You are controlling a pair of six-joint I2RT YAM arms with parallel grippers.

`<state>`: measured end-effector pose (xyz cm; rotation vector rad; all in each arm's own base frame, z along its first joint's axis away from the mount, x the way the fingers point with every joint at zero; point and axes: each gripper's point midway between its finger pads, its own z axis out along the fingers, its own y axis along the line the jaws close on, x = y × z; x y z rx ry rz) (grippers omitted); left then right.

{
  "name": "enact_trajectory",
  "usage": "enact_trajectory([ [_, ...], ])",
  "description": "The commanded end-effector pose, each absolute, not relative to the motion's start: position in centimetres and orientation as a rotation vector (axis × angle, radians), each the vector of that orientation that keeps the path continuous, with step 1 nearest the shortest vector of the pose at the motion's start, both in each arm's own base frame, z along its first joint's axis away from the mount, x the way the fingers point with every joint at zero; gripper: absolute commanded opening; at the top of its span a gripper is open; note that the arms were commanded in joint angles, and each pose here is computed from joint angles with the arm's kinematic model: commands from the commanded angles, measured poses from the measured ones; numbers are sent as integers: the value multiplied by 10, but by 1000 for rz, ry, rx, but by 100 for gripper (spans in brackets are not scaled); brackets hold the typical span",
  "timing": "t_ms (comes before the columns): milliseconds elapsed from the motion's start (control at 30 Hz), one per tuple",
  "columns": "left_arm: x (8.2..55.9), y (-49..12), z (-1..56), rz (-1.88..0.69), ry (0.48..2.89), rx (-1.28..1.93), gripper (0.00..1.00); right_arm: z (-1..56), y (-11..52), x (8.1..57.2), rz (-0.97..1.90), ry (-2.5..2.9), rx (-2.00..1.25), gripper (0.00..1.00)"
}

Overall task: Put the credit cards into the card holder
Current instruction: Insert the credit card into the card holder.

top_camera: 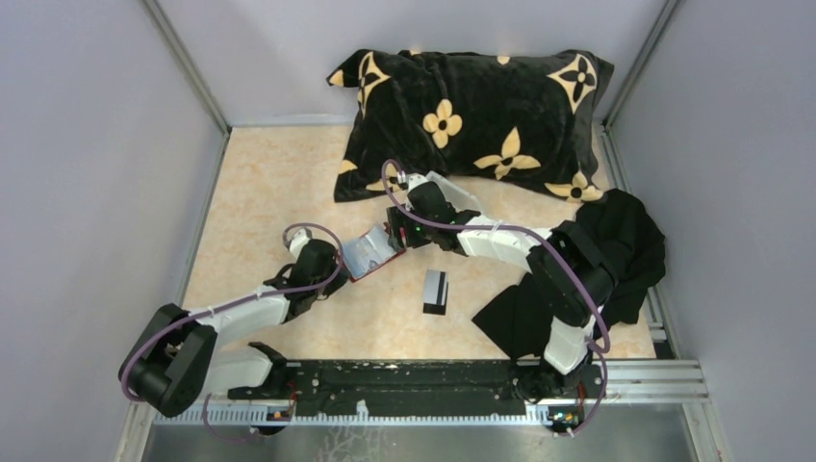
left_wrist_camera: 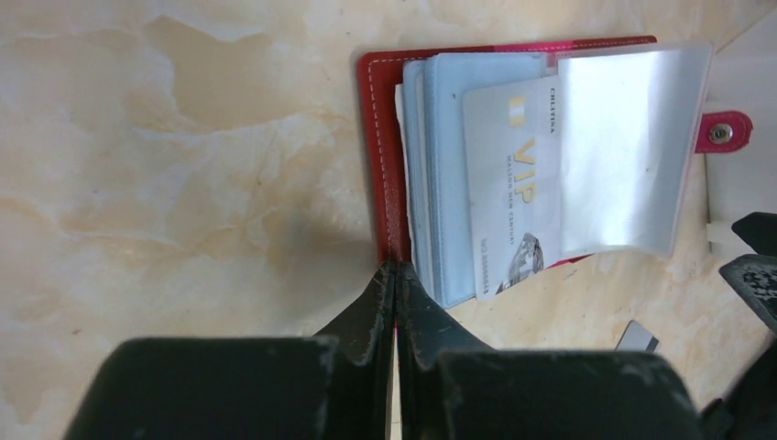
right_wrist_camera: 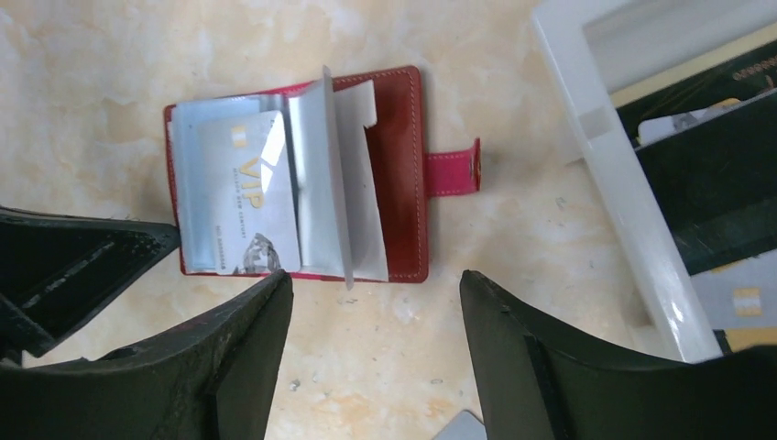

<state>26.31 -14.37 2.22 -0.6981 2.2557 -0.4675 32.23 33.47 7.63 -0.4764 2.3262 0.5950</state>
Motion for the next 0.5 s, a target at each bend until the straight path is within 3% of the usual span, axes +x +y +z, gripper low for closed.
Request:
enact_trajectory([
  [0, 228, -108, -10, -227, 2375, -731, 6, 87, 354, 326, 747, 2274, -465, 68],
  [467, 227, -109, -15, -219, 2398, -725, 6, 39, 356, 314, 921, 2377, -404, 73],
])
